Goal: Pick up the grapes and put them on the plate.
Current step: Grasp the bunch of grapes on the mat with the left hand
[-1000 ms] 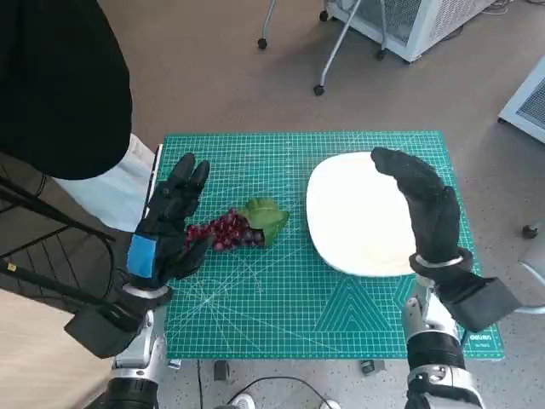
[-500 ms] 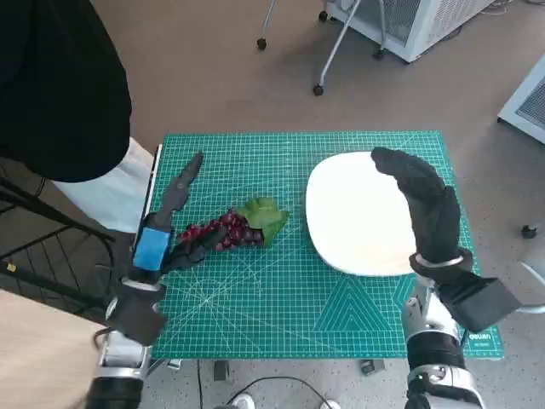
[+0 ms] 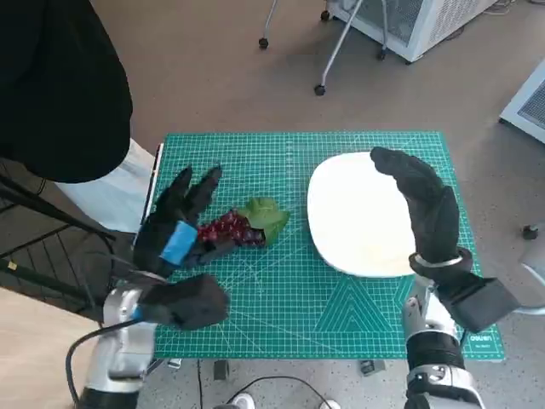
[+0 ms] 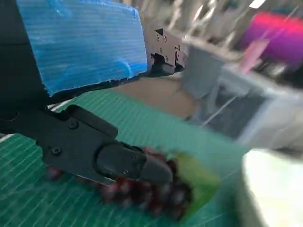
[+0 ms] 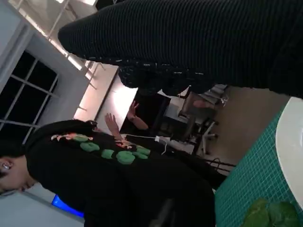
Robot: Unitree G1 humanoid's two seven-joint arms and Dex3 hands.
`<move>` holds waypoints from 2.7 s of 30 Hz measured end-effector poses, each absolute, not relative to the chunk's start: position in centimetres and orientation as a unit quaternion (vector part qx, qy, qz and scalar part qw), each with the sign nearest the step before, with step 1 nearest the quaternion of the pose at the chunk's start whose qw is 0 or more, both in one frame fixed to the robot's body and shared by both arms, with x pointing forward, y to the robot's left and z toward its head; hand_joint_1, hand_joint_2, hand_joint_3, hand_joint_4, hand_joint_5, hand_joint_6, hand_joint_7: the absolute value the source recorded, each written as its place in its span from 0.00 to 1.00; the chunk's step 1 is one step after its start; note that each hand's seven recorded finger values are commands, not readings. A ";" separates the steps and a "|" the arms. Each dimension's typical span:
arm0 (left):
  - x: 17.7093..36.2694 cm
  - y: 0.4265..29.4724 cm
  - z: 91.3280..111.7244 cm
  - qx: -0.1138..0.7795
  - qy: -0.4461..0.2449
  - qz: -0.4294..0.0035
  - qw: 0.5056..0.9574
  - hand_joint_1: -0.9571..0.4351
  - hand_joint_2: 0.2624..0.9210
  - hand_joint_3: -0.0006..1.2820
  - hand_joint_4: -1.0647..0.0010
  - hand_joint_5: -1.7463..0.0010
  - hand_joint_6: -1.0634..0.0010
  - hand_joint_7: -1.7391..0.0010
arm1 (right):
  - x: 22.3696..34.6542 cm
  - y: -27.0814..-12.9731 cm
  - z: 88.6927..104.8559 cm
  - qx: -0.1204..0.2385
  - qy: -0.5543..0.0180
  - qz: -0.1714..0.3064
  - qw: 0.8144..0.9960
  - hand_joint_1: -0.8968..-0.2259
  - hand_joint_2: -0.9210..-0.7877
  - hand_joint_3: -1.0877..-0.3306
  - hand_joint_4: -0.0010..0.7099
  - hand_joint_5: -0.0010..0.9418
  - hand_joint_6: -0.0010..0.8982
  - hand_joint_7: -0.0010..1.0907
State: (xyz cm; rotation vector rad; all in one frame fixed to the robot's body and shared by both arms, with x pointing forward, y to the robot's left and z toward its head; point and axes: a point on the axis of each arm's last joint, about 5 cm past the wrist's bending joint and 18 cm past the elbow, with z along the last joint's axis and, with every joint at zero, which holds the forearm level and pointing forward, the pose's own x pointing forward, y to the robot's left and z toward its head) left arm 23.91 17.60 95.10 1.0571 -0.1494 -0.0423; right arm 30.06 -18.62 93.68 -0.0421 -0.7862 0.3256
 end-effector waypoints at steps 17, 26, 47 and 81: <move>24.9 16.3 94.4 0.523 -0.010 -0.044 0.851 0.19 0.83 0.00 0.94 1.00 0.80 1.00 | 30.1 -18.7 93.7 -0.021 -0.382 0.158 0.911 0.45 0.00 0.50 0.30 0.00 0.03 0.28; 26.3 16.0 93.3 0.538 0.020 -0.053 0.841 0.19 0.83 0.00 0.94 1.00 0.81 1.00 | 30.1 -18.7 93.7 -0.021 -0.380 0.159 0.911 0.44 0.00 0.50 0.30 0.00 0.04 0.28; 30.1 15.3 92.7 0.565 0.077 -0.072 0.819 0.24 0.81 0.00 0.94 1.00 0.81 1.00 | 30.1 -19.0 93.8 -0.024 -0.376 0.158 0.913 0.45 0.00 0.50 0.30 0.00 0.04 0.28; 33.4 13.3 92.0 0.585 0.115 -0.113 0.794 0.33 0.77 0.00 0.88 0.99 0.75 0.99 | 30.1 -19.2 93.9 -0.028 -0.375 0.159 0.913 0.46 0.00 0.50 0.30 0.00 0.02 0.29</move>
